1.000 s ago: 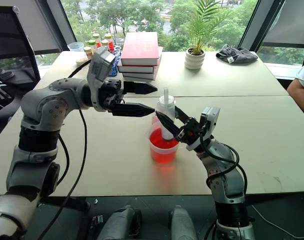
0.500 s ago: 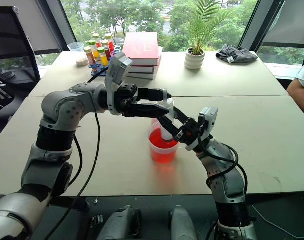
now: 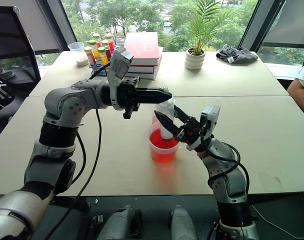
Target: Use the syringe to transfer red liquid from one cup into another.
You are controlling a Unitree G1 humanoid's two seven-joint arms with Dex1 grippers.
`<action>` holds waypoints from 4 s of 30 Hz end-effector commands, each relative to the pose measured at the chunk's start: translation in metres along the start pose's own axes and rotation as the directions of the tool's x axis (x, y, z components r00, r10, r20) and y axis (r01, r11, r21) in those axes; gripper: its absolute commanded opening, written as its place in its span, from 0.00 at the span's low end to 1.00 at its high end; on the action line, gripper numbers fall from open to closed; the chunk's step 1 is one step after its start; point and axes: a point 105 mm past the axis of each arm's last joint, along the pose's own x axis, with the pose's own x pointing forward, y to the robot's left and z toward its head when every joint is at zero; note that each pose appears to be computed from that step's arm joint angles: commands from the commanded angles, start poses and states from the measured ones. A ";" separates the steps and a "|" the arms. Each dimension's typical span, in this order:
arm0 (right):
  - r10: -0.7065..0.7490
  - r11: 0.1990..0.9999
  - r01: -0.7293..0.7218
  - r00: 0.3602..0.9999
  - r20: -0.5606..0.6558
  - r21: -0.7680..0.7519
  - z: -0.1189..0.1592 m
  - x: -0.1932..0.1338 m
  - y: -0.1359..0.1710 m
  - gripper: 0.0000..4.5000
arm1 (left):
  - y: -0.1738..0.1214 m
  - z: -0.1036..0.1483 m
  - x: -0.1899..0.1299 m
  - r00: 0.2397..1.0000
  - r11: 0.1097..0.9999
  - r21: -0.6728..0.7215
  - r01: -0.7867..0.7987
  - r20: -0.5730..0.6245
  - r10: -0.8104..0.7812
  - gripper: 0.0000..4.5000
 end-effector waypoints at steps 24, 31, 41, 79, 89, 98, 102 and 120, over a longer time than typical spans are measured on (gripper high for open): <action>0.082 0.997 -0.082 0.996 -0.033 0.017 -0.007 0.004 0.010 0.31 | 0.005 0.061 -0.020 0.994 0.970 0.235 -0.066 0.095 0.045 0.15; 0.064 0.997 -0.062 0.996 0.059 -0.044 0.033 0.017 0.002 0.31 | 0.005 0.041 -0.025 0.998 0.979 0.195 -0.053 0.045 0.045 0.86; 0.064 0.998 -0.063 0.993 0.094 -0.018 0.058 0.026 0.000 0.31 | 0.016 0.033 -0.059 0.982 0.963 0.192 -0.187 0.013 0.188 0.98; 0.008 0.993 0.004 0.994 0.108 -0.115 0.008 0.069 -0.066 0.31 | 0.038 0.054 -0.013 0.988 0.962 0.233 -0.140 0.089 0.123 0.98; 0.017 0.993 -0.005 0.995 0.100 -0.117 0.008 0.069 -0.065 0.31 | 0.046 0.055 -0.003 0.983 0.963 0.215 -0.164 0.123 0.139 0.05; 0.034 0.991 -0.019 0.993 0.112 -0.134 0.018 0.069 -0.062 0.31 | 0.058 0.027 -0.007 0.980 0.956 0.216 -0.197 0.046 0.192 0.01; 0.039 0.989 -0.020 0.991 0.130 -0.146 0.030 0.069 -0.061 0.31 | 0.060 0.017 -0.008 0.979 0.959 0.201 -0.202 0.034 0.199 0.01; 0.066 0.987 -0.037 0.980 0.186 -0.156 0.067 0.079 -0.054 0.31 | 0.057 -0.020 -0.011 0.975 0.968 0.130 -0.215 -0.029 0.220 0.01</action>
